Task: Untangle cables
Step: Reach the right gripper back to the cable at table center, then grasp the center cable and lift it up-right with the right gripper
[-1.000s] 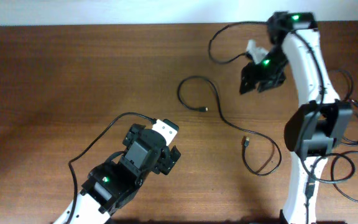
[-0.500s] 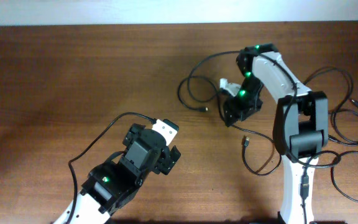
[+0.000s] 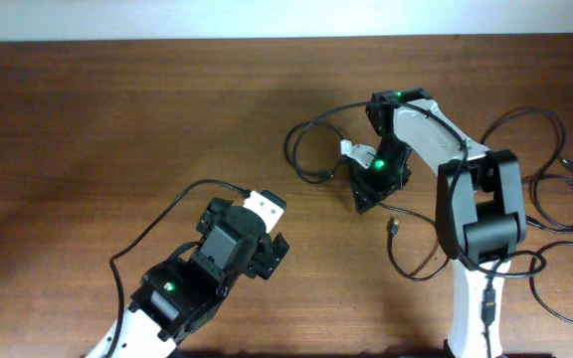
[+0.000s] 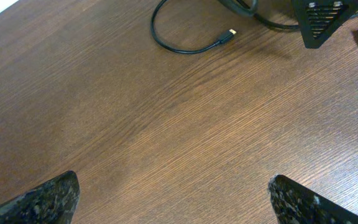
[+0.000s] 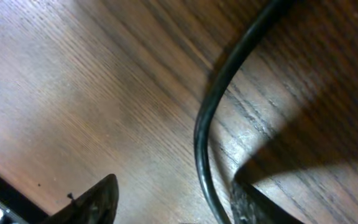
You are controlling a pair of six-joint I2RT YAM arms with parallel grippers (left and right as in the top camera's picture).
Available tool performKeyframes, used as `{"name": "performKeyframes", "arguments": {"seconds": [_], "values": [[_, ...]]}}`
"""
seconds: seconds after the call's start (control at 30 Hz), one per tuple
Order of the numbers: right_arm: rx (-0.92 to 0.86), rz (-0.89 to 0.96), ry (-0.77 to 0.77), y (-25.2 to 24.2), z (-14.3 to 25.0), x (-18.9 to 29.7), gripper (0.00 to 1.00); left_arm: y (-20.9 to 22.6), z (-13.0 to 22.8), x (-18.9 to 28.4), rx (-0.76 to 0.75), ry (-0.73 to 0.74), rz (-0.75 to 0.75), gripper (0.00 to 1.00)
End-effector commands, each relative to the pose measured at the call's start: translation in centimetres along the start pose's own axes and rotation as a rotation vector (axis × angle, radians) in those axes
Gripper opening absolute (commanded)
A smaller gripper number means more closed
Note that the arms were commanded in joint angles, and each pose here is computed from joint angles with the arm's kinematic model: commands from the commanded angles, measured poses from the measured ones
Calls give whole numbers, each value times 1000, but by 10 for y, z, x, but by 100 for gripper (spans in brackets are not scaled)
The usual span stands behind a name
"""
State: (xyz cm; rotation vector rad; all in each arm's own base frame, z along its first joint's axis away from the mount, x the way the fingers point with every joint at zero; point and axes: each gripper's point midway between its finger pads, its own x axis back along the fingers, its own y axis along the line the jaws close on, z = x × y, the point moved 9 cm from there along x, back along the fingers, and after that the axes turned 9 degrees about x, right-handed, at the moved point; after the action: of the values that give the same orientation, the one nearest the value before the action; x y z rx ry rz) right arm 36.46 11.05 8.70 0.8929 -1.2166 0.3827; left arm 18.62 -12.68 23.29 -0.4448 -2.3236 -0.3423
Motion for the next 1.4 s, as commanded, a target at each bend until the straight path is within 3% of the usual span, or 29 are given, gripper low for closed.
{"name": "performKeyframes", "arguments": {"seconds": [0.0, 0.17, 0.37, 0.6, 1.0, 1.07, 1.2, 1.37], "values": [[2, -29, 84, -10, 7, -43, 50, 2, -1, 2, 8, -10, -12, 99], [-1, -5, 88, -13, 6, -43, 35, 2, -1, 2, 8, -10, -12, 99], [5, 58, 119, -18, 8, -43, 25, 2, -1, 2, 8, -10, -12, 99], [5, 59, 113, -19, 7, -43, 4, 2, -1, 2, 8, -10, -11, 99], [5, 24, 76, -13, -1, -21, 4, 2, -1, 2, 8, -10, -11, 99], [-5, 54, 78, -12, -6, -2, 4, 2, -1, 2, 8, -10, -12, 99], [-117, 288, 102, -19, -14, 60, 4, 2, -1, 2, 8, -10, -12, 99], [-225, 473, -81, -8, -28, 142, 4, 2, -1, 2, 8, -10, -11, 99]]}}
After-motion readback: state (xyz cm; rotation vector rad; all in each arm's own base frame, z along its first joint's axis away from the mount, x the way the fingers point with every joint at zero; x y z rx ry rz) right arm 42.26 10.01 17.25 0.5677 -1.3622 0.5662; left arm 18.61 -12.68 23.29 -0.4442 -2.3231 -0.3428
